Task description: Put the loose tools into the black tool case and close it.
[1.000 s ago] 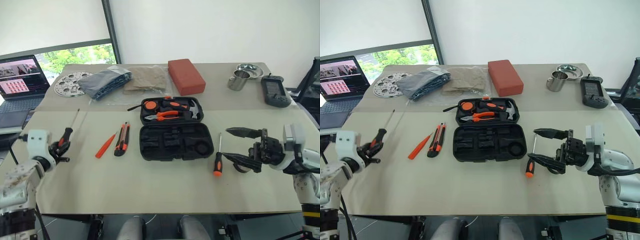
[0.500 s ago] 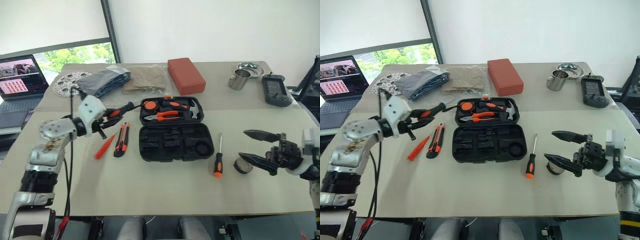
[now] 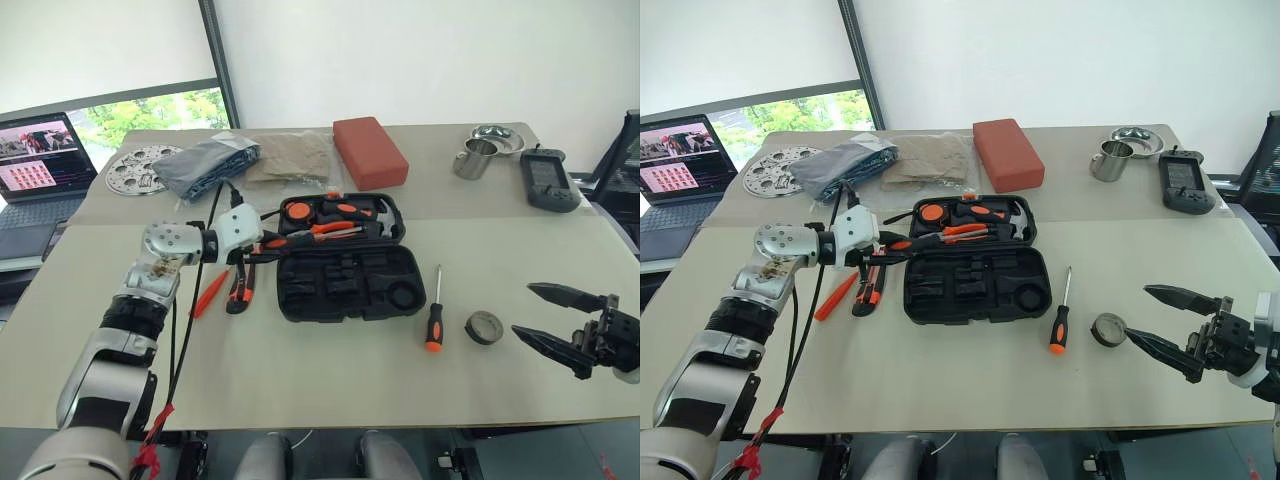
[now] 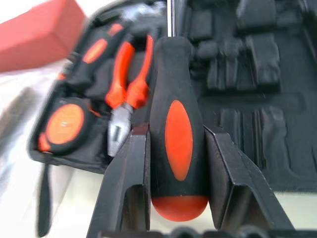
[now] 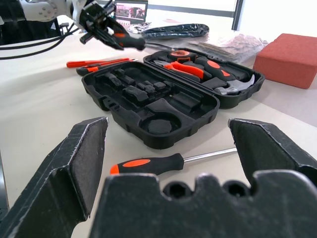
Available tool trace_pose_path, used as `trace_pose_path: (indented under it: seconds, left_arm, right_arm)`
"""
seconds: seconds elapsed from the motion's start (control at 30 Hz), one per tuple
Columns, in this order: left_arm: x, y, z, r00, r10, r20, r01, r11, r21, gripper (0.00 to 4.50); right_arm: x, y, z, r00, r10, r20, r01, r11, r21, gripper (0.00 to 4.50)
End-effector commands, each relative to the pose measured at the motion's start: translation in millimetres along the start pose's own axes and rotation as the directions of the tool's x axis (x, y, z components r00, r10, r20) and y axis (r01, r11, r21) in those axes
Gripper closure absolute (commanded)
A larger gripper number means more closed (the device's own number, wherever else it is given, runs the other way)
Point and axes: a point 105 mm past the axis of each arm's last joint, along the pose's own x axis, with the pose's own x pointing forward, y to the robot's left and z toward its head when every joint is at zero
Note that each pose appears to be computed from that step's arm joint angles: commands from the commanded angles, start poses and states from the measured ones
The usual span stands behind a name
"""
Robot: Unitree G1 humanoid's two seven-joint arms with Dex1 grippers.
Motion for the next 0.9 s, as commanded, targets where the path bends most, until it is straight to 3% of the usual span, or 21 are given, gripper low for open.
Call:
trace_pose_path:
  seconds: [0.03,0.2,0.3,0.73,0.8,0.9]
  left_arm:
    - [6.8,7.8,6.2,0.999,-0.031,-0.032,0.034,0.997,0.074,3.56]
    - [28.1,11.5,16.2,0.998,-0.057,-0.025,0.059,0.994,0.089,3.56]
    - [37.5,11.8,12.5,0.993,-0.073,-0.095,0.084,0.990,0.118,3.56]
    - [45.7,8.0,10.2,0.981,-0.130,-0.143,0.141,0.987,0.071,3.56]
    - [46.4,7.5,10.6,0.983,-0.127,-0.131,0.136,0.989,0.060,2.53]
    - [47.0,8.6,12.5,0.987,-0.115,-0.112,0.121,0.991,0.051,1.58]
  right_arm:
    - [0.9,-1.4,12.2,1.000,0.008,0.019,-0.007,0.998,-0.059,0.00]
    - [2.8,-1.2,10.5,1.000,0.019,0.017,-0.018,0.998,-0.056,0.00]
    - [3.9,-0.6,10.0,0.999,0.028,0.017,-0.027,0.998,-0.056,0.00]
    - [4.8,0.5,9.2,0.999,0.032,0.016,-0.031,0.998,-0.058,0.00]
    - [5.1,0.3,8.8,0.999,0.033,0.015,-0.032,0.998,-0.058,0.00]
    - [5.7,-0.1,8.3,0.999,0.034,0.014,-0.033,0.998,-0.058,0.00]
